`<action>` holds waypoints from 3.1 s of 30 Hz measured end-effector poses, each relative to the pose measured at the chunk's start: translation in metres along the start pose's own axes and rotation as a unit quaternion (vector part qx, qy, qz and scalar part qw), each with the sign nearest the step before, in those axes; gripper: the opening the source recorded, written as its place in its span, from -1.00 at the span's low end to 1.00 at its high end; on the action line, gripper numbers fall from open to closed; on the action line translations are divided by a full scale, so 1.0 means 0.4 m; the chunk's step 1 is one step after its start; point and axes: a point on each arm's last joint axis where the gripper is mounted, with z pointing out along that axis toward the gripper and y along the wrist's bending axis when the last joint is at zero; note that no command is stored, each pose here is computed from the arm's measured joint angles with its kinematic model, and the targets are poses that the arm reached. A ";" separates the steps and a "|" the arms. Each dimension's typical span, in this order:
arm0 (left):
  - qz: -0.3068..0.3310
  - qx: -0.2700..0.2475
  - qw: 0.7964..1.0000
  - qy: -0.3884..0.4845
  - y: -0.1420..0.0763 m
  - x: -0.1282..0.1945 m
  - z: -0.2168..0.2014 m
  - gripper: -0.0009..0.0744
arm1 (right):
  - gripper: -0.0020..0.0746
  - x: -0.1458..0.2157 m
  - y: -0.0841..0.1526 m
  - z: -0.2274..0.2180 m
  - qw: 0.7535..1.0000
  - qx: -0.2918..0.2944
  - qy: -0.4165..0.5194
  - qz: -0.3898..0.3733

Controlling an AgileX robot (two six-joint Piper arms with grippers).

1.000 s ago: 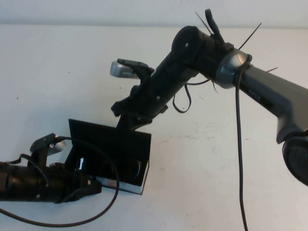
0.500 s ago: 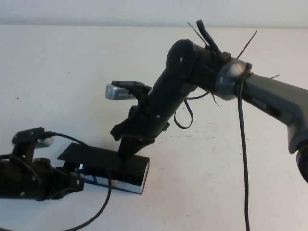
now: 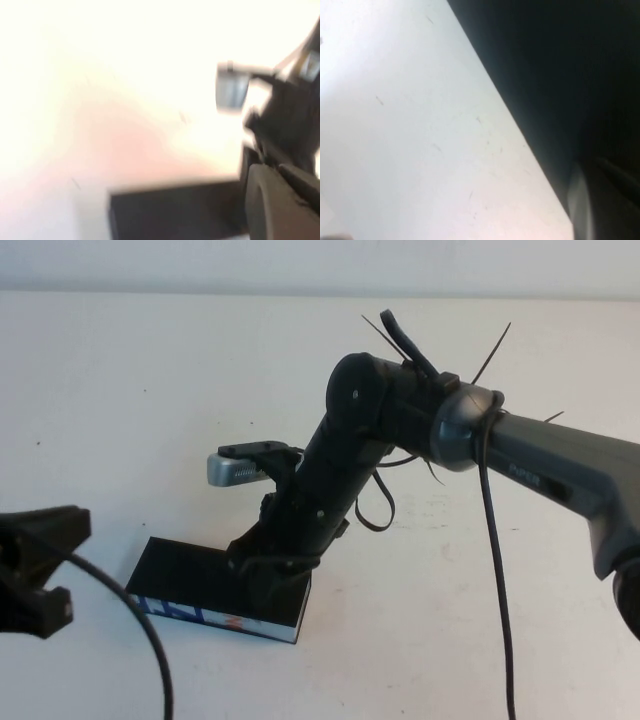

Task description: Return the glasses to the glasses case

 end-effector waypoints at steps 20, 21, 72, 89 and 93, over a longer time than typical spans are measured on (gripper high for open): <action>0.094 -0.165 0.942 -0.277 -0.027 0.075 -0.208 -0.99 | -0.98 0.242 0.213 -0.377 0.979 0.118 -0.161 -0.030; 0.093 -0.165 0.943 -0.274 -0.025 0.088 -0.203 -0.99 | -0.98 0.273 0.221 -0.387 0.977 0.119 -0.174 -0.025; -0.005 -0.228 0.953 -0.199 0.066 0.302 -0.092 -0.99 | -0.98 0.932 0.006 -0.326 0.683 0.386 -0.614 0.086; -0.005 -0.228 0.953 -0.199 0.066 0.302 -0.092 -0.99 | -0.98 1.026 -0.042 -0.170 0.703 0.393 -0.575 0.142; -0.005 -0.228 0.953 -0.199 0.066 0.302 -0.092 -0.99 | -0.98 1.026 -0.042 -0.170 0.704 0.392 -0.575 0.143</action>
